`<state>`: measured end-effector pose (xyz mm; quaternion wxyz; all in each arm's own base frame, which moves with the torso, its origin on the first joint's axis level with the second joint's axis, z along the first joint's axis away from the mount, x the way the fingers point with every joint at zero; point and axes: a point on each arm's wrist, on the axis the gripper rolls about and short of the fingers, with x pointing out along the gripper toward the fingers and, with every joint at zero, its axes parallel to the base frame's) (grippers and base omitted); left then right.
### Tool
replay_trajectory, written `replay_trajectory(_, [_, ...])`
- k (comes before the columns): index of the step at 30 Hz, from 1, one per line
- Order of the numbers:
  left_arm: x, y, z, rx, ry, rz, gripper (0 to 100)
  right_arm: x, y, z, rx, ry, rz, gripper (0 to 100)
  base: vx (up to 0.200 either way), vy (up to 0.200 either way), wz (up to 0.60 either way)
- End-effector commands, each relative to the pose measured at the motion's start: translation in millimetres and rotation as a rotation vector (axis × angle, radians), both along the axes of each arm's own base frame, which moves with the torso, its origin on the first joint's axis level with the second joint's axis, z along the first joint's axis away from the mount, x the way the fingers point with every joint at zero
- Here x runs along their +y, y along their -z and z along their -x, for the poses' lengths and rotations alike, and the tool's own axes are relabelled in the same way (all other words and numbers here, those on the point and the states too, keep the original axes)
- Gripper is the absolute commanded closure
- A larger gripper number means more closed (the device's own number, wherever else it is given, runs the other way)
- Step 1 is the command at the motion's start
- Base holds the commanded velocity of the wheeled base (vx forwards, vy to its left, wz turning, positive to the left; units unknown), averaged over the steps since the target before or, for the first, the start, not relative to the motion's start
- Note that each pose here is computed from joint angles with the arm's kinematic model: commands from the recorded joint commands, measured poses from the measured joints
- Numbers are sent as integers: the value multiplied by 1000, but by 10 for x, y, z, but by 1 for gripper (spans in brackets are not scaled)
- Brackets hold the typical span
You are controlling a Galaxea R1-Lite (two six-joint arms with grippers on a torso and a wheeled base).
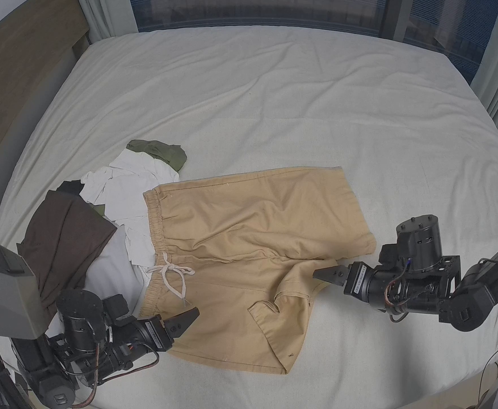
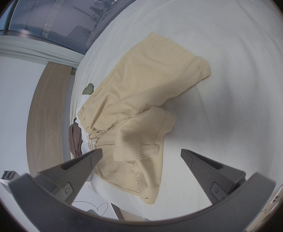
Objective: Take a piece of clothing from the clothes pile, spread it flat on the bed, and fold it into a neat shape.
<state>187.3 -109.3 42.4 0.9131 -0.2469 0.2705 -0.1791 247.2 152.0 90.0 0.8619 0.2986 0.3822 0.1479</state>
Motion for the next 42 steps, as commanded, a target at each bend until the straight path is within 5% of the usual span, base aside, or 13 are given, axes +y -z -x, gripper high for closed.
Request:
replay_trajectory(1, [19, 12, 37, 13, 0, -8, 0, 42, 236, -99, 59, 12, 40, 0, 0, 0, 0])
replay_trajectory(15, [24, -11, 39, 4, -2, -1, 0, 362, 444, -449, 57, 2, 33, 0, 0, 0, 0])
replay_trajectory(22, [27, -24, 41, -3, -7, -2, 0, 510, 433, -438, 77, 13, -34, 0, 0, 0, 0])
replay_trajectory(42, [27, -21, 40, -4, -21, -6, 0, 389, 77, -344, 19, 69, -172, 0, 0, 0, 0])
